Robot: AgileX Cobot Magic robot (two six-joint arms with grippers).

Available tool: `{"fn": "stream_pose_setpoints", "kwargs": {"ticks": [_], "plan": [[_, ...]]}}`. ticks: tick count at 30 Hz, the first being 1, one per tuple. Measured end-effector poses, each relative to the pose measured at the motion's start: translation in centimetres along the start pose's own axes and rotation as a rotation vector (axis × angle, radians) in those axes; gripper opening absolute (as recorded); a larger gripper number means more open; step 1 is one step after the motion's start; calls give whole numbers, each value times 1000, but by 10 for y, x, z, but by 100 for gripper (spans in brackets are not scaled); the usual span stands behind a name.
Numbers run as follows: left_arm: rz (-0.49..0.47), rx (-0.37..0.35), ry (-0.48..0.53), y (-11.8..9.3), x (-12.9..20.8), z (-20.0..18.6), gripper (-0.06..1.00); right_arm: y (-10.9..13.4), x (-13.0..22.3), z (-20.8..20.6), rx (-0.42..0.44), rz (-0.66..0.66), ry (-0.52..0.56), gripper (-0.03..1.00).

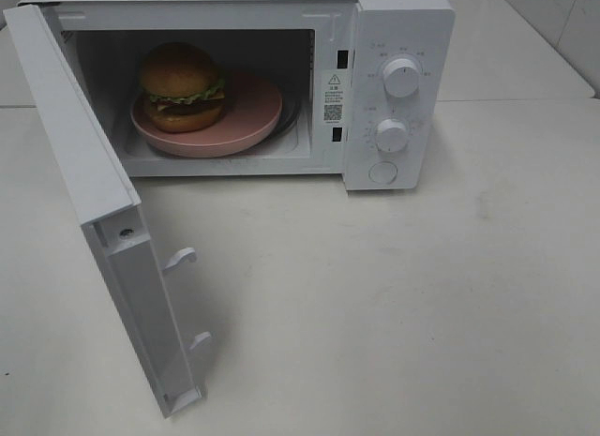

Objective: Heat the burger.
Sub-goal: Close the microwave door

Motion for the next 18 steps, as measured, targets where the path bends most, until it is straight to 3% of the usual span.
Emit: {"fn": "stream_pose_setpoints", "kwargs": {"ticks": [18], "plan": [[0, 0, 0, 0, 0, 0, 97, 0, 0, 0, -1, -8, 0, 77]]}}
Point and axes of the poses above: a point on each arm's last joint axis where the gripper is mounted, z pointing out along that axis toward the gripper, y along the wrist's bending axis when the last joint is at zero, x = y × z, the point moved 2 cm from there along z, pointing out along that axis toward the gripper, and after that the axes turned 7 degrees about z, right-handed, at the moved point
